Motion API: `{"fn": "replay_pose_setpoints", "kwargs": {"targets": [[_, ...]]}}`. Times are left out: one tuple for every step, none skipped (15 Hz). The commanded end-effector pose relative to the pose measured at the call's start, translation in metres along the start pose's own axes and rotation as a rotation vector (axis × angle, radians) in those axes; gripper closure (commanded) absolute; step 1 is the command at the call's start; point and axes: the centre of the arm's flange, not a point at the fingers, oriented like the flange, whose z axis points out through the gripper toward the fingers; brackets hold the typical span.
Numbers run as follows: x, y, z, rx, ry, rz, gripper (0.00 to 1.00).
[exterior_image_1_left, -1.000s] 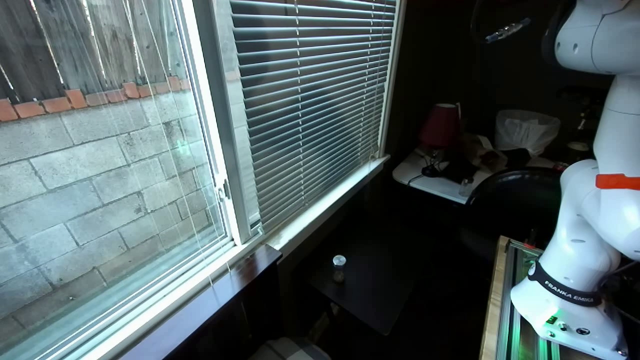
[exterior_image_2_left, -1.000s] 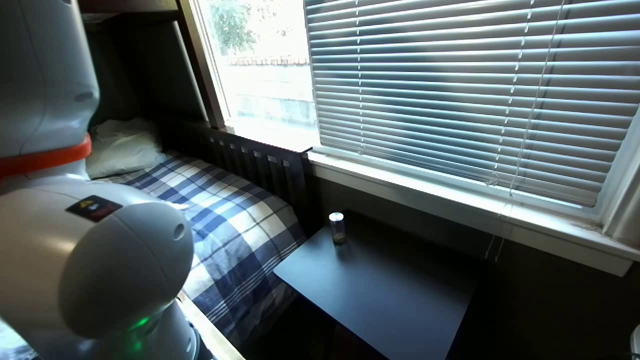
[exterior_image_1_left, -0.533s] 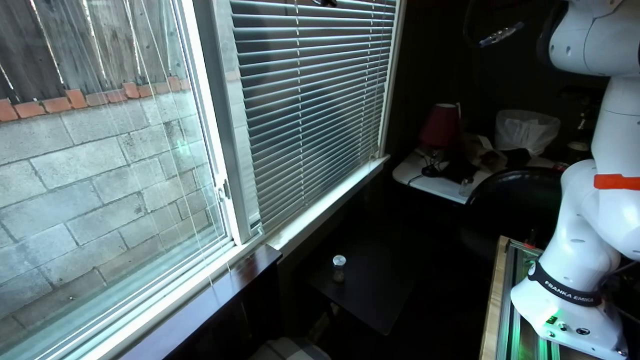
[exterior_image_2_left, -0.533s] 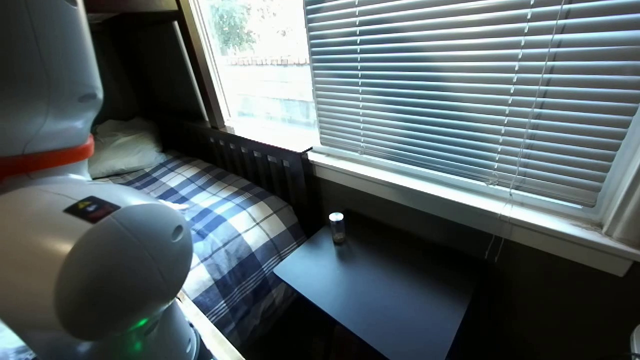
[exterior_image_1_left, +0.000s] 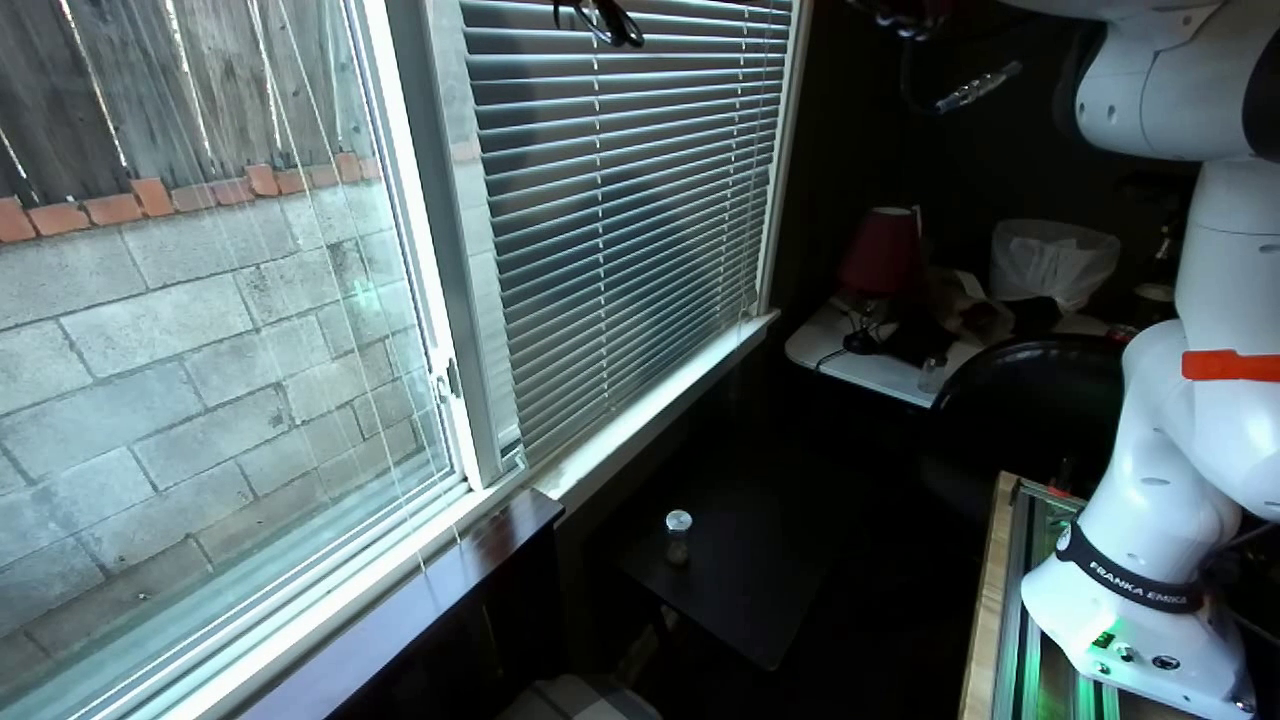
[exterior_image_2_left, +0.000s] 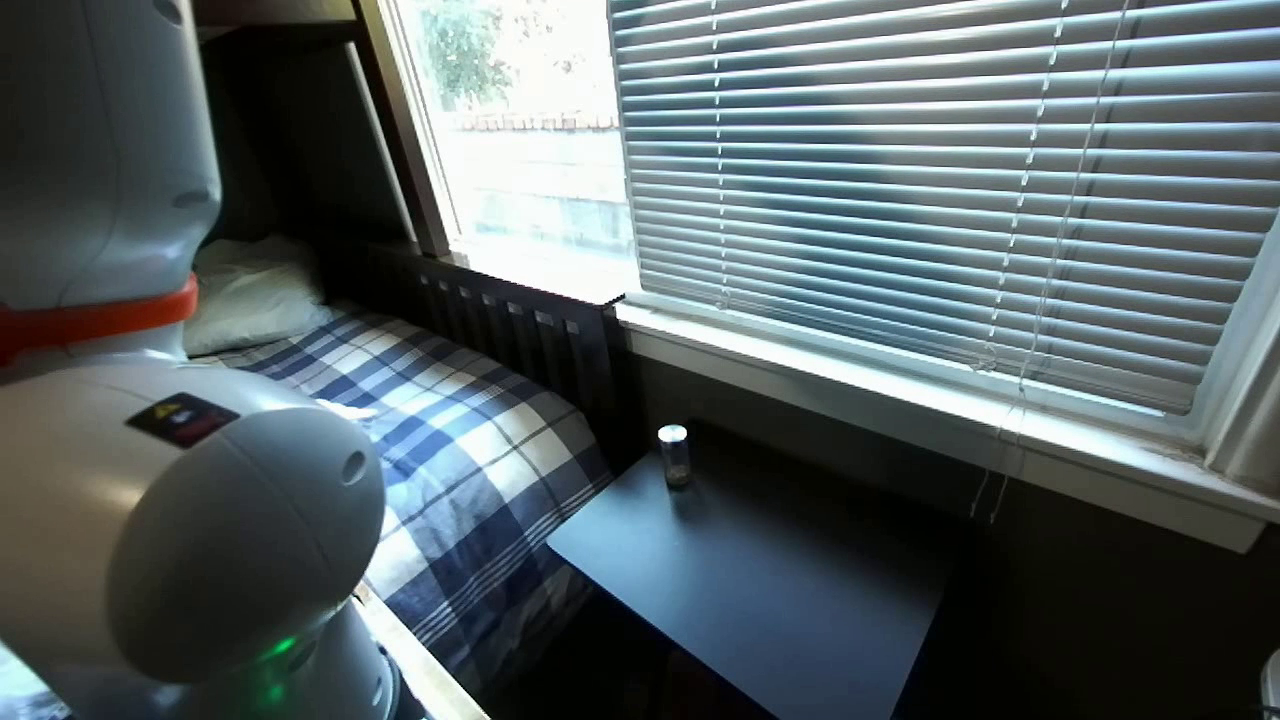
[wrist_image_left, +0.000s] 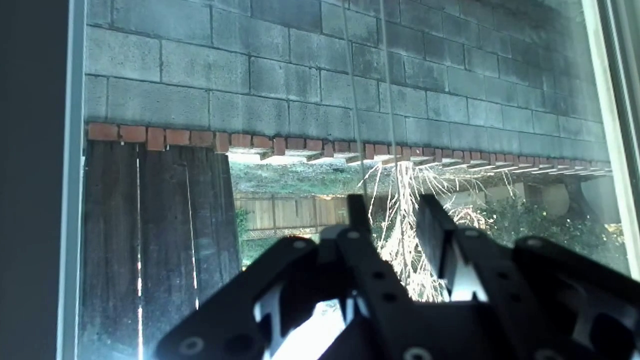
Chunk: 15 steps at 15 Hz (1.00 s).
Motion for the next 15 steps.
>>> {"fn": "replay_pose_setpoints", "kwargs": {"targets": [[0.006, 0.003, 0.0, 0.016, 0.012, 0.004, 0.99], [0.006, 0.003, -0.001, 0.016, 0.011, 0.005, 1.0], [0.007, 0.003, -0.002, 0.016, 0.012, 0.007, 1.0], [0.007, 0.003, -0.003, 0.016, 0.014, 0.008, 1.0], [0.008, 0.004, -0.004, 0.018, 0.016, 0.009, 1.0], [0.008, 0.004, -0.004, 0.017, 0.015, 0.01, 1.0], [0.007, 0.004, -0.004, 0.019, 0.013, 0.013, 1.0], [0.004, 0.005, -0.003, 0.022, -0.002, 0.026, 1.0], [-0.001, 0.006, -0.001, 0.026, -0.02, 0.037, 1.0], [-0.008, 0.008, 0.001, 0.03, -0.043, 0.053, 1.0], [-0.015, 0.01, 0.004, 0.04, -0.069, 0.077, 1.0], [-0.027, 0.015, 0.009, 0.041, -0.094, 0.101, 1.0], [-0.036, 0.02, 0.011, 0.038, -0.114, 0.127, 1.0], [-0.044, 0.025, 0.012, 0.042, -0.13, 0.159, 1.0], [-0.051, 0.031, 0.01, 0.021, -0.16, 0.18, 1.0]]}}
